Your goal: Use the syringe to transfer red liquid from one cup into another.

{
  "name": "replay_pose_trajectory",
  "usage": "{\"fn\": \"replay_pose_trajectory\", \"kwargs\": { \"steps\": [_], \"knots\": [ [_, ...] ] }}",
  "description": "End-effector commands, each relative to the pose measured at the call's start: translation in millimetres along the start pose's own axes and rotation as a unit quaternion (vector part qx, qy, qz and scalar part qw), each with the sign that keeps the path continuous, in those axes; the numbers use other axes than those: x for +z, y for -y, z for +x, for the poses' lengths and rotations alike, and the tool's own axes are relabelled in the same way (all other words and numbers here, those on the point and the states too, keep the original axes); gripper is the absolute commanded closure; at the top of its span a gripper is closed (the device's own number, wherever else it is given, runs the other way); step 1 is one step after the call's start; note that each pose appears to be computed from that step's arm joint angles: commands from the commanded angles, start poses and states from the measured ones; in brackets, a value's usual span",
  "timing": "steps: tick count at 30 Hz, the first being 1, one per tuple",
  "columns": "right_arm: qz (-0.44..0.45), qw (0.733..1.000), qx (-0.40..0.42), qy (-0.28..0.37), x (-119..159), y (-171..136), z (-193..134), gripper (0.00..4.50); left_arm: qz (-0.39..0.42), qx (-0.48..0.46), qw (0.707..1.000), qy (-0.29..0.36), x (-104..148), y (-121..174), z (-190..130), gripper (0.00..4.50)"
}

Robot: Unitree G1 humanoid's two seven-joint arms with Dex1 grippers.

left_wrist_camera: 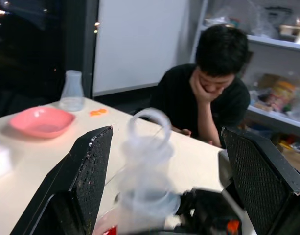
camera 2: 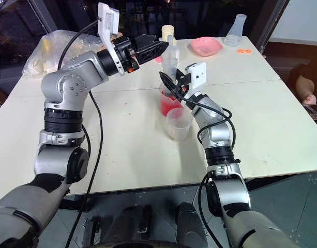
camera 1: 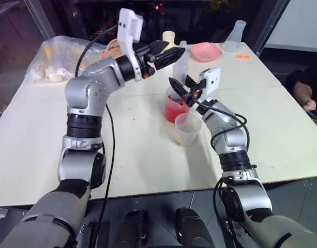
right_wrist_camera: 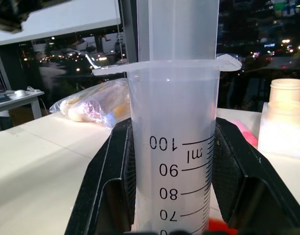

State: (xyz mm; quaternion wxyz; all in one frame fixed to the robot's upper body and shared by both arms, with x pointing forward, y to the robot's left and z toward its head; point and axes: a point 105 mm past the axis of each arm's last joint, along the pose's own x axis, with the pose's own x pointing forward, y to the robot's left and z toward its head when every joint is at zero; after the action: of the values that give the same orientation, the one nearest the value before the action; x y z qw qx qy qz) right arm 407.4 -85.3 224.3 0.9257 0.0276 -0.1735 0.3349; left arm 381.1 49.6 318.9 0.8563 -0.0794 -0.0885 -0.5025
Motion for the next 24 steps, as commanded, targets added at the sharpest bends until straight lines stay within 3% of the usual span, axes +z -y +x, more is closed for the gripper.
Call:
{"fn": "replay_pose_trajectory", "kwargs": {
  "steps": [1,16,20,24],
  "knots": [
    [-0.028,0.998,0.009,0.056,39.5,-1.4,6.2,3.04,0.018,0.002,1.0,0.022,17.7,2.0,-11.6,0.73],
    [-0.059,0.992,0.02,0.105,92.0,-22.4,-3.5,3.04,0.014,0.07,0.997,0.012,9.5,-34.4,-33.9,0.73],
    [-0.065,0.991,0.019,0.119,113.9,-31.8,-16.5,3.04,0.01,0.061,0.998,0.014,9.3,-34.2,-29.3,0.73],
    [-0.061,0.993,0.009,0.105,116.9,-42.7,-36.0,3.04,0.0,0.043,0.999,0.018,9.5,-29.4,-20.1,0.73]
  ]
}}
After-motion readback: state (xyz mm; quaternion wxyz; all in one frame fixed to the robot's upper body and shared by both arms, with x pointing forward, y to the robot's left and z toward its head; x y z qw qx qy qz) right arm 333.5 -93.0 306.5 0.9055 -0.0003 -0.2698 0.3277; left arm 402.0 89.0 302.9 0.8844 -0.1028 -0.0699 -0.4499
